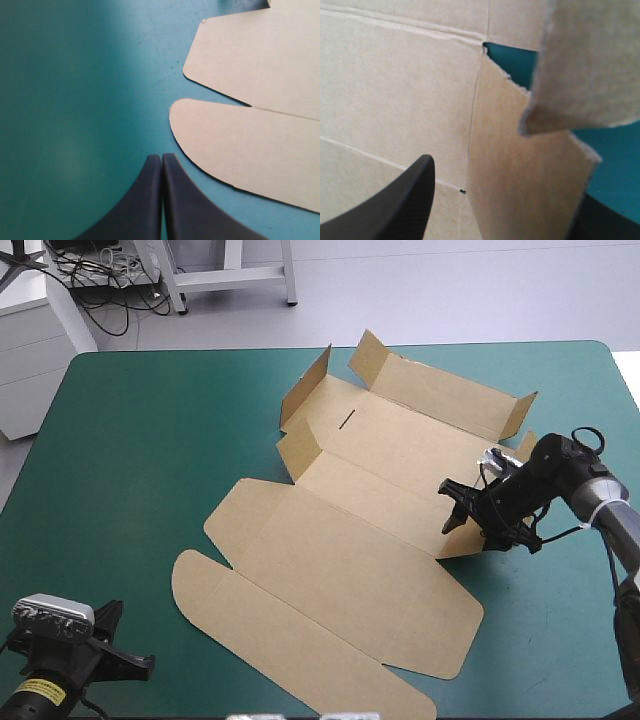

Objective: Fold the box

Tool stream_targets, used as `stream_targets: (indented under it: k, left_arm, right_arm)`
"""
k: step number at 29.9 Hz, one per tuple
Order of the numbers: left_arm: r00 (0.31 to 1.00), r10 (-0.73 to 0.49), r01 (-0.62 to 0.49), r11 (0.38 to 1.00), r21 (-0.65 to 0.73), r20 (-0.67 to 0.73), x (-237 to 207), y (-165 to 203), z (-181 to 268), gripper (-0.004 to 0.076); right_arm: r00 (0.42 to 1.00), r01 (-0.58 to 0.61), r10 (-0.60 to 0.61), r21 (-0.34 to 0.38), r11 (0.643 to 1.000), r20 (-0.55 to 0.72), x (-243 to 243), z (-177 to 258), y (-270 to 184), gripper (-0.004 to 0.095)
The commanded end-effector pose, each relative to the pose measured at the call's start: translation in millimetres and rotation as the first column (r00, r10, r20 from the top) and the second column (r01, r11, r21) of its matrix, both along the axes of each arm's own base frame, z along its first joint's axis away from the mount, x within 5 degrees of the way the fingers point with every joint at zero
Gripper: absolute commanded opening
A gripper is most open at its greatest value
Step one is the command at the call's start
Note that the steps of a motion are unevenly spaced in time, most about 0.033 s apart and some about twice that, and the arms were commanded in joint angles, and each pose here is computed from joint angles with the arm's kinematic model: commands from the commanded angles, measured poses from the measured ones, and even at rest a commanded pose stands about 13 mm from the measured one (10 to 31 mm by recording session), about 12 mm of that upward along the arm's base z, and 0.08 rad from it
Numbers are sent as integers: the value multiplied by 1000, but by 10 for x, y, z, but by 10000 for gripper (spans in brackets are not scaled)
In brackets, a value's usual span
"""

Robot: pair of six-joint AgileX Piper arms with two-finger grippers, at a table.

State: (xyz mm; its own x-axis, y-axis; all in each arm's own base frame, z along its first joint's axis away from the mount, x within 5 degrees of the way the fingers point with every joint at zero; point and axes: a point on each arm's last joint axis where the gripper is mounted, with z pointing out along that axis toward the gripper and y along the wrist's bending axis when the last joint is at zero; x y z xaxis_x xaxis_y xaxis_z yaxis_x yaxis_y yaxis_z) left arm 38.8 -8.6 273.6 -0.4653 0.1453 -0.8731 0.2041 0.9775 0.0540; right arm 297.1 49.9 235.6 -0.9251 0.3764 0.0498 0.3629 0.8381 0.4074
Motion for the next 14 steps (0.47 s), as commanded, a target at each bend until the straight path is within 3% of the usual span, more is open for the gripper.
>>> stream_targets:
  k: [1, 6, 7, 14]
  left_arm:
    - [997, 4, -2, 1000, -26, 83, 33, -7, 148, -10]
    - [997, 4, -2, 1000, -26, 83, 33, -7, 148, -10]
    - [997, 4, -2, 1000, -26, 83, 33, -7, 148, -10]
    - [997, 4, -2, 1000, -26, 83, 33, -7, 148, -10]
  right_arm:
    - [998, -9, 7, 31, 999, 66, 4, 180, 28, 414]
    - [999, -24, 22, 34, 999, 46, -18, 178, 32, 25]
    - [999, -31, 30, 34, 999, 42, -24, 177, 33, -17]
    - [998, -46, 45, 27, 999, 48, -25, 175, 29, -15]
